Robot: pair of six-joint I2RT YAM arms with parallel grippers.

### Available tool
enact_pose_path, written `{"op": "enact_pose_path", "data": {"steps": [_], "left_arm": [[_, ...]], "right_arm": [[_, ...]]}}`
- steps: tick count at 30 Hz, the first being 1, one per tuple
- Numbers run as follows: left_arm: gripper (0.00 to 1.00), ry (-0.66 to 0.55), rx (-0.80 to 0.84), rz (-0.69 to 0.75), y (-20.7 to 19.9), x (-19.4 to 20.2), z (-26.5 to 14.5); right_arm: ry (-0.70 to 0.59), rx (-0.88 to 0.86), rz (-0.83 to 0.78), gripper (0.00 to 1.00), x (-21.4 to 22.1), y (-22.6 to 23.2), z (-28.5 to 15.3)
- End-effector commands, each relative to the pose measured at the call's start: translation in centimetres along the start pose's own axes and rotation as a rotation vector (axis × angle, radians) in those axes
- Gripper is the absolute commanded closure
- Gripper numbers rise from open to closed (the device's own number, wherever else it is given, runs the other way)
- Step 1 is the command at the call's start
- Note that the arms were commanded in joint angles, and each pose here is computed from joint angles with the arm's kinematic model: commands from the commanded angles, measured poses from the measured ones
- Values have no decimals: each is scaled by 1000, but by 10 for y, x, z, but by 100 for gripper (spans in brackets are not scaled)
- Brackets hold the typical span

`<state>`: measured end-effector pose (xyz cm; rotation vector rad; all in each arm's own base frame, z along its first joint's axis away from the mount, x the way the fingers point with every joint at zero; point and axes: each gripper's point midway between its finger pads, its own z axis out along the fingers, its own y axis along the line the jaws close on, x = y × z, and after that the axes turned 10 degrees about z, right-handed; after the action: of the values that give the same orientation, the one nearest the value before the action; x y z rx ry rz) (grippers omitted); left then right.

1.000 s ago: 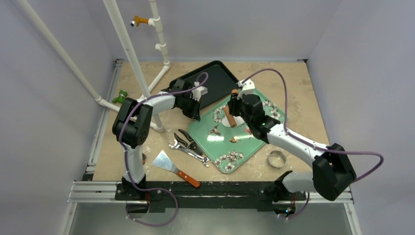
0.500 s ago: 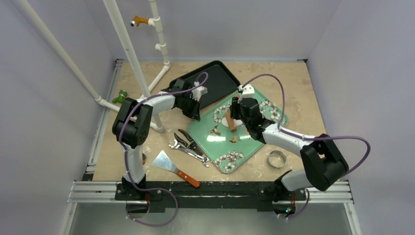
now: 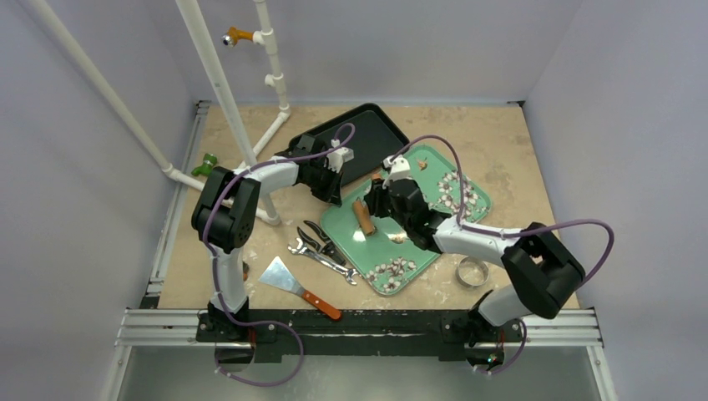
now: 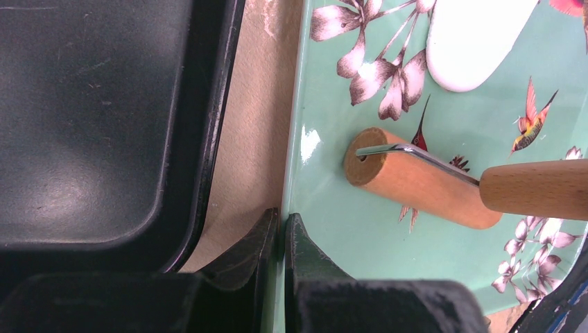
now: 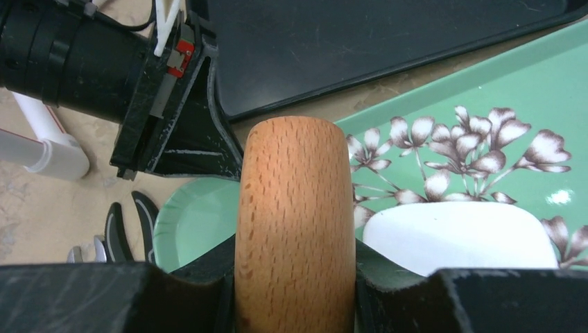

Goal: Roll out the dumpling wrappers from the dough

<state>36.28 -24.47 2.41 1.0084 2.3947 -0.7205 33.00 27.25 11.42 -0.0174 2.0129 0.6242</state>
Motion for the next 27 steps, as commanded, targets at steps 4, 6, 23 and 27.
{"op": "enact_pose_path", "data": {"steps": [4,6,23,27], "left_arm": [[100,-18,-45,-15,15,-3,-2],[100,-19,-44,-15,15,-4,-2],[100,-18,-44,-14,15,-3,-2],[100,-20,-45,-14,15,-4,-2]], "right_arm": [[-80,16,-58,100,-69,1,-20],[-119,108,-39,100,-89,-28,-22],[3,346,-17,100,-15,-109,-7],[79,260,-80,100,24,-65,0]]}}
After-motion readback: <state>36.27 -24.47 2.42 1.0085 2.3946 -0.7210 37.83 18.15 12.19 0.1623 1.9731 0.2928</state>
